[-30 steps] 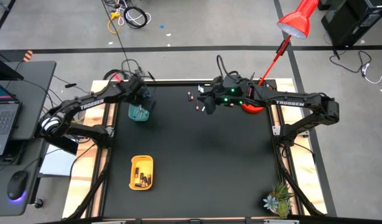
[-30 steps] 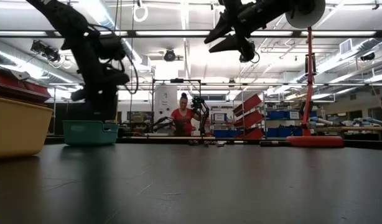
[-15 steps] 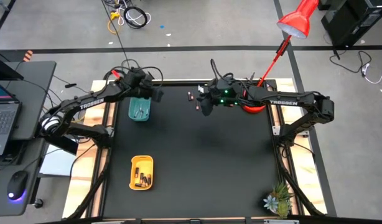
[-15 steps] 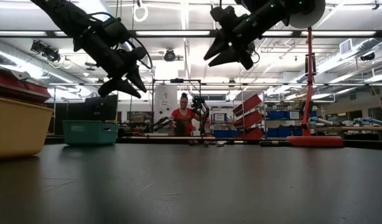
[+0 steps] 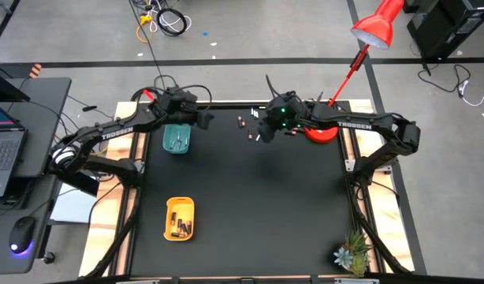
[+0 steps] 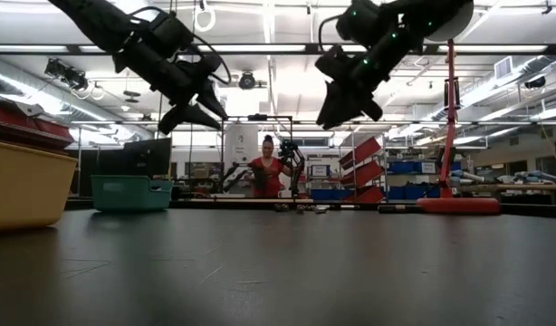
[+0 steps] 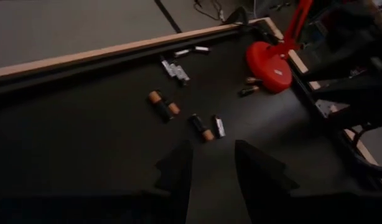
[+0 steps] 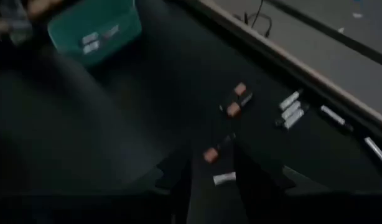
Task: Sort batteries
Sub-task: Put the black battery into the yellow bin
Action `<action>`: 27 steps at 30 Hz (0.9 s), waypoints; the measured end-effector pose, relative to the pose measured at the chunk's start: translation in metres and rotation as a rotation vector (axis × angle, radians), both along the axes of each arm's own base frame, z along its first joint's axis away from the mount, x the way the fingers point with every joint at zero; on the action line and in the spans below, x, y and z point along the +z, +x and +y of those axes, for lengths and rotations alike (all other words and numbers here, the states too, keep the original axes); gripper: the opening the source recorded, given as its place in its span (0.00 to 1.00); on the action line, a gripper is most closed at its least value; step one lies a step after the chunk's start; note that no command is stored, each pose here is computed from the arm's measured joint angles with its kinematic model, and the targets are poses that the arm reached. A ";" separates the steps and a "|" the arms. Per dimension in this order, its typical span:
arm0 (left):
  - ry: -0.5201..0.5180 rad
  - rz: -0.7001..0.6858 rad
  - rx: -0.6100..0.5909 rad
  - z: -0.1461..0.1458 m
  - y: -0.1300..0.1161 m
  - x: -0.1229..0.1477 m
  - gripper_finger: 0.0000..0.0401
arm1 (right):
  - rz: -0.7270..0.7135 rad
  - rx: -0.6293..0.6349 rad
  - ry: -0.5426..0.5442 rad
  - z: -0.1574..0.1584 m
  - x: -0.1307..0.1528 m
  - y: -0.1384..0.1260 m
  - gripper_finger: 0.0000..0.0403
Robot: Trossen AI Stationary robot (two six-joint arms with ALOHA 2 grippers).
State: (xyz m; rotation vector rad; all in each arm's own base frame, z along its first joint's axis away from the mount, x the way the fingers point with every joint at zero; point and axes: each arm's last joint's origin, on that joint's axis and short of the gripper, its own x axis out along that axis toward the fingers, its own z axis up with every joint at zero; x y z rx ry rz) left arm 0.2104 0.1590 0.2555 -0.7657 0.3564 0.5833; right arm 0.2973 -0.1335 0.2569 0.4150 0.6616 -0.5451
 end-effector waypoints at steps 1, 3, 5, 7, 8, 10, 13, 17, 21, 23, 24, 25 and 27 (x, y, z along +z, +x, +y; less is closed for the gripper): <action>0.001 -0.005 -0.007 -0.002 0.002 0.000 0.33 | 0.004 0.011 -0.006 -0.001 -0.001 0.000 0.34; 0.002 -0.008 -0.024 -0.005 0.004 0.001 0.33 | 0.033 0.027 -0.012 -0.001 -0.009 0.000 0.37; 0.002 -0.008 -0.039 -0.009 0.007 0.001 0.33 | 0.069 0.033 0.002 0.000 -0.021 -0.003 0.42; 0.006 -0.008 -0.061 -0.013 0.010 0.001 0.33 | 0.131 0.035 0.027 0.000 -0.038 -0.008 0.46; 0.006 -0.007 -0.066 -0.014 0.011 0.001 0.33 | 0.156 0.032 0.046 -0.001 -0.045 -0.012 0.47; 0.004 -0.007 -0.082 -0.019 0.013 0.001 0.33 | 0.208 0.032 0.093 -0.002 -0.058 -0.022 0.50; 0.004 -0.007 -0.103 -0.024 0.017 0.001 0.33 | 0.294 0.024 0.165 -0.005 -0.065 -0.035 0.50; 0.011 0.001 -0.113 -0.027 0.020 0.000 0.33 | 0.408 0.022 0.188 -0.010 -0.070 -0.049 0.48; 0.012 0.001 -0.111 -0.027 0.022 -0.002 0.33 | 0.440 0.017 0.199 -0.018 -0.071 -0.057 0.47; 0.021 -0.016 -0.110 -0.026 0.024 -0.001 0.33 | 0.440 0.008 0.199 -0.022 -0.071 -0.060 0.47; 0.014 -0.018 -0.107 -0.026 0.024 -0.001 0.33 | 0.438 -0.002 0.204 -0.025 -0.071 -0.062 0.47; 0.007 -0.021 -0.102 -0.026 0.024 -0.001 0.33 | 0.438 -0.011 0.212 -0.028 -0.071 -0.064 0.47; 0.017 -0.033 -0.095 -0.026 0.024 0.000 0.33 | 0.427 -0.026 0.218 -0.033 -0.071 -0.067 0.47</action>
